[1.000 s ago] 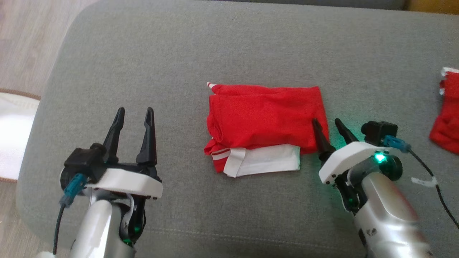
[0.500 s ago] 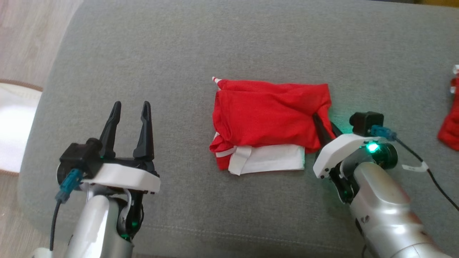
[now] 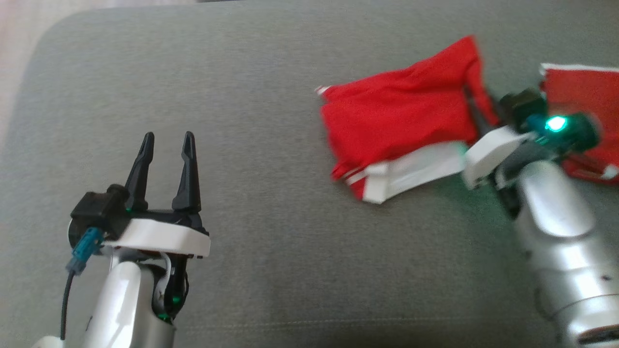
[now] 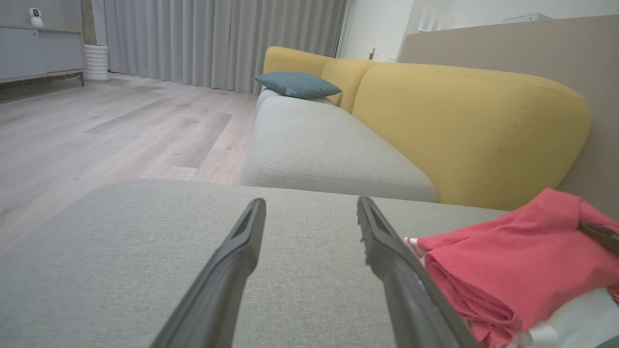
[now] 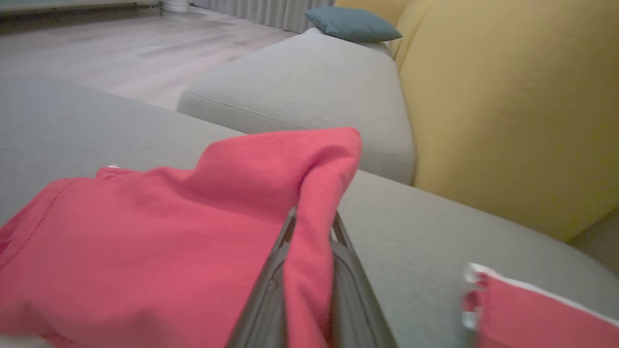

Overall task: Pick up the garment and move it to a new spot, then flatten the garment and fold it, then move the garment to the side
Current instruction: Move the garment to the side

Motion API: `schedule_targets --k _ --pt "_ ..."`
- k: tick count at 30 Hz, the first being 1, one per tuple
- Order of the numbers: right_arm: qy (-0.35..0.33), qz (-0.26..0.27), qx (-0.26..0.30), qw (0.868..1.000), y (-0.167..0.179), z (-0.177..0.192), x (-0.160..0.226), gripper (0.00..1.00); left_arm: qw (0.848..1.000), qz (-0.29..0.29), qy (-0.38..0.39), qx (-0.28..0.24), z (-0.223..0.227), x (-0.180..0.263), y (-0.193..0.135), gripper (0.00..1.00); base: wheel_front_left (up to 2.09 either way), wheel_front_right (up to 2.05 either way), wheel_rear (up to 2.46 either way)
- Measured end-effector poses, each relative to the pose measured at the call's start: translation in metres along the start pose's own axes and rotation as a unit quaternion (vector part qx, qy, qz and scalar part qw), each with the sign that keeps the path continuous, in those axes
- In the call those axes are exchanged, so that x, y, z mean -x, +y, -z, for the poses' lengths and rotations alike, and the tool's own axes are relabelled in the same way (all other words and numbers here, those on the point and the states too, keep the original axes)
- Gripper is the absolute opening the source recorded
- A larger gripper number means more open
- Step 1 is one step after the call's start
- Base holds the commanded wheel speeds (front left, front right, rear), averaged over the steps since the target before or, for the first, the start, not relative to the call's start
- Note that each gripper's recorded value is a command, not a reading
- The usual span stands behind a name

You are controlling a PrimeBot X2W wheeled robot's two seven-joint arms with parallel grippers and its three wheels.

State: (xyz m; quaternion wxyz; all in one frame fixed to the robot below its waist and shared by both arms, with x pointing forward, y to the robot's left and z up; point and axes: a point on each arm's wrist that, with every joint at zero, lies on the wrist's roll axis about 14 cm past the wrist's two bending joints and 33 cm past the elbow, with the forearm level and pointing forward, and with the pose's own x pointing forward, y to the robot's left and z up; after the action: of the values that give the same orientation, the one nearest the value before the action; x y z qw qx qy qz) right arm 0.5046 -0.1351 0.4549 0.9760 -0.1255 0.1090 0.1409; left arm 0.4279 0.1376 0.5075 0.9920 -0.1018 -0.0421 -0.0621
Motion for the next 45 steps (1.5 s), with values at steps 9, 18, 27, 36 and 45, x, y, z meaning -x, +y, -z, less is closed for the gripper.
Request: schedule_targets --k 9,18,27,36,45 --pt "0.049 0.098 0.121 0.987 -0.121 0.004 0.032 0.00 0.999 0.047 0.008 0.009 0.016 -0.030 -0.029 1.00 0.00 0.00 0.00" --pt "0.100 0.194 0.137 0.966 -0.211 0.006 0.064 0.00 0.997 0.073 0.025 0.018 0.040 -0.052 -0.039 1.00 0.00 0.00 0.00" --pt "0.141 0.218 0.113 0.959 -0.216 0.032 0.075 0.00 0.996 0.078 0.037 0.018 0.053 -0.057 -0.038 1.00 0.00 0.00 0.00" --pt "0.101 0.236 0.094 0.962 -0.212 0.010 0.074 1.00 0.996 0.077 0.038 0.015 0.054 -0.059 -0.036 1.00 0.00 0.00 0.00" --pt "0.055 0.229 0.095 0.967 -0.199 -0.020 0.069 1.00 0.997 0.077 0.029 0.014 0.044 -0.056 -0.036 1.00 0.00 0.00 0.00"
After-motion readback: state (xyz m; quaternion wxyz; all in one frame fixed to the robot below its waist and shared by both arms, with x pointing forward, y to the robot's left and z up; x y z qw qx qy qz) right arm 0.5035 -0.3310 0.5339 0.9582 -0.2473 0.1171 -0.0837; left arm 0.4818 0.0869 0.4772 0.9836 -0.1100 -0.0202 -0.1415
